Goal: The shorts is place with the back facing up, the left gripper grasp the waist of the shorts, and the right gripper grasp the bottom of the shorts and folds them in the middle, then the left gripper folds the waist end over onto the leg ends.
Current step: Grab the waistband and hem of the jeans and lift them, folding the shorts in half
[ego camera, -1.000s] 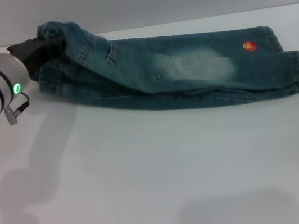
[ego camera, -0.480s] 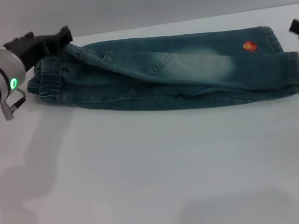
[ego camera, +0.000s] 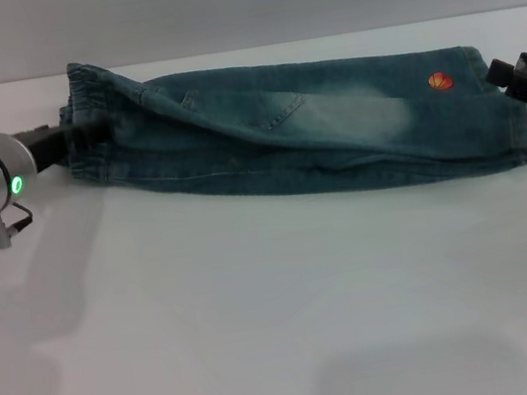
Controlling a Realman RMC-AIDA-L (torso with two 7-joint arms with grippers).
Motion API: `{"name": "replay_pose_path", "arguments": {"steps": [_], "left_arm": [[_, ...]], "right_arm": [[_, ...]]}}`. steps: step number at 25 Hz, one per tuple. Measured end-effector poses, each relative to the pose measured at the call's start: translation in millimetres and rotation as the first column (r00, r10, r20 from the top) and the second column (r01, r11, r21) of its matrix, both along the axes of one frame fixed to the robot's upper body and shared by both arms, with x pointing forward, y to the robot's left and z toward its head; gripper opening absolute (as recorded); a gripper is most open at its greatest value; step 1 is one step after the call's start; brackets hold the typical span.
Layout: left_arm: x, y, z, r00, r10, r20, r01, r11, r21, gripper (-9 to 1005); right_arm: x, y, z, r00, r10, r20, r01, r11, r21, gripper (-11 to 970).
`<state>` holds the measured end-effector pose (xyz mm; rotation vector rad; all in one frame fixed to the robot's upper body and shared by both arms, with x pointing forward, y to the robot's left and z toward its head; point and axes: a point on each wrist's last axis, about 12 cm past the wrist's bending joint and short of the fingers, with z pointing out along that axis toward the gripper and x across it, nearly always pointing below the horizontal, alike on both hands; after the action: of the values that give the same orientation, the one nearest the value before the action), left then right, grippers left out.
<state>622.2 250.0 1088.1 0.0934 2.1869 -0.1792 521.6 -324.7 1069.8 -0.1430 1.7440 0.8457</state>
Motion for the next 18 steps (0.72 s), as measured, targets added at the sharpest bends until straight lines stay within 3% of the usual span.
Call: {"name": "replay_pose_path", "arguments": {"steps": [7,18], "left_arm": [[6.1,-1.3,-12.5,1.000,-0.008,-0.009,0.008,0.999,0.045,850],[9.6,0.0,-17.4,1.000,-0.012,0.003,0.012,0.997,0.079,821]], "right_arm": [[-2.3,3.2,1.6,1.000,0.029,0.009,-0.029,0.999,0.019,635],[-5.1,5.1,2.3,0.999,0.045,0.015,-0.046,0.998,0.037,629]]}}
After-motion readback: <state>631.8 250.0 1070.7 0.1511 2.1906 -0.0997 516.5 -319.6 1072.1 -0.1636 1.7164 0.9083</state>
